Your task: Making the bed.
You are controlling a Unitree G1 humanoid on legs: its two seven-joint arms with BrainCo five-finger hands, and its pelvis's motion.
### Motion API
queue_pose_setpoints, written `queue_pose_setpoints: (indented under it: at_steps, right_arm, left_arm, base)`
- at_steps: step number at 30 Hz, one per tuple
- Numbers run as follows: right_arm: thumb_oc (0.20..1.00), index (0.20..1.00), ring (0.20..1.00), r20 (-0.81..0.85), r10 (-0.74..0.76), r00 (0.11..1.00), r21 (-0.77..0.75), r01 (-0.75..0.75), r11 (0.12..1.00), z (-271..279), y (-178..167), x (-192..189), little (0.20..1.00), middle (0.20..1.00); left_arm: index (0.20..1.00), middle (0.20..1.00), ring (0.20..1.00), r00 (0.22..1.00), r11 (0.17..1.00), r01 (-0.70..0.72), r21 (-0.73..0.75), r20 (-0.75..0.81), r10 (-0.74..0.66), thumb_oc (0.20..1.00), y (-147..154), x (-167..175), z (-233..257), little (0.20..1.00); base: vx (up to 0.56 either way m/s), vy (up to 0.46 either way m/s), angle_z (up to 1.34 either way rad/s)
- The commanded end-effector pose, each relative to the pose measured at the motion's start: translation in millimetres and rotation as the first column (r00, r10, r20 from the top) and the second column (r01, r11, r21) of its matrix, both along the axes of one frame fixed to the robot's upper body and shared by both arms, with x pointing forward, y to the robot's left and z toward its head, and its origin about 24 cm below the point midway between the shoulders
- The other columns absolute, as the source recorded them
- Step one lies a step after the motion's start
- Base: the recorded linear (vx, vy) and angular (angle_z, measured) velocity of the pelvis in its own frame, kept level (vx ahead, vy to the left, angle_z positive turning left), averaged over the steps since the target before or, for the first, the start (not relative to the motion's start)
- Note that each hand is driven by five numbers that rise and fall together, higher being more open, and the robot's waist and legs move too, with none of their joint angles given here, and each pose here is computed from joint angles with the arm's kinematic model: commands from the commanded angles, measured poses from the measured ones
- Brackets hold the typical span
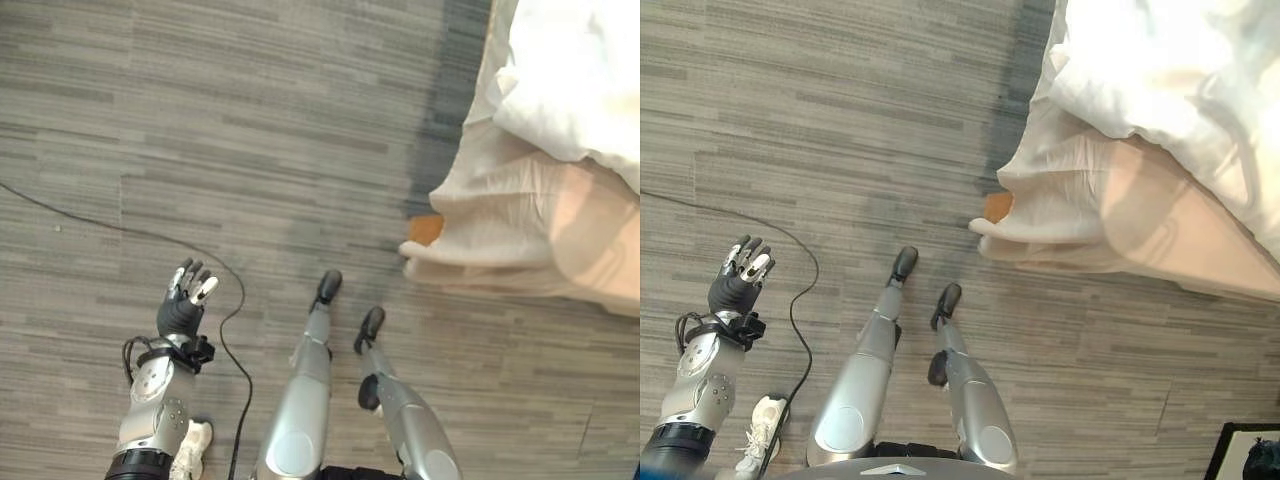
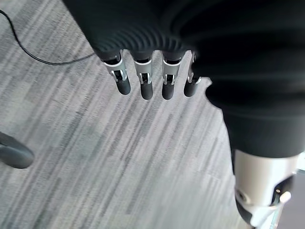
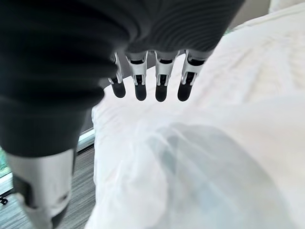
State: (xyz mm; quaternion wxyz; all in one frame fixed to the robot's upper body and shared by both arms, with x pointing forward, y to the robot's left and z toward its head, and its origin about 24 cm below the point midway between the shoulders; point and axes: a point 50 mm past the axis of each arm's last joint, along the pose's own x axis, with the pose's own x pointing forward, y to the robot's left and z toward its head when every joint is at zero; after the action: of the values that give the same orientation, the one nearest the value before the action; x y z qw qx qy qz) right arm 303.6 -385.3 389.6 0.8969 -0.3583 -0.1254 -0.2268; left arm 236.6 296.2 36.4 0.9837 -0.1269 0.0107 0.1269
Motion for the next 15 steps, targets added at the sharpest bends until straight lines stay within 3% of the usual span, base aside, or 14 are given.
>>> queue_pose_setpoints:
  at_steps: [1, 8, 15]
  right_arm:
    - [1.000, 1.000, 1.000, 0.185, -0.119, 0.976, 0.136, 0.094, 0.986, 30, -40, -55, 1.000, 1.000]
    - [1.000, 1.000, 1.000, 0.229, -0.162, 0.960, 0.368, 0.069, 0.927, -3, -71, -69, 1.000, 1.000]
    - [1.000, 1.000, 1.000, 0.316, -0.145, 0.938, 0.490, -0.030, 0.871, -18, -75, -65, 1.000, 1.000]
  left_arm:
    - [1.000, 1.000, 1.000, 0.987, 0.997, -0.060, 0.046, 0.150, 0.053, 1.000, 21, -6, 37, 1.000]
    - [1.000, 1.000, 1.000, 0.973, 0.995, -0.094, 0.032, 0.216, 0.085, 1.000, 21, -7, 51, 1.000]
    - [1.000, 1.000, 1.000, 0.965, 0.995, -0.104, 0.006, 0.241, 0.100, 1.000, 18, -7, 55, 1.000]
  base:
    - [0.00, -0.093, -0.02]
    - [0.00, -0.101, 0.06]
    - [0.01, -0.034, 0.09]
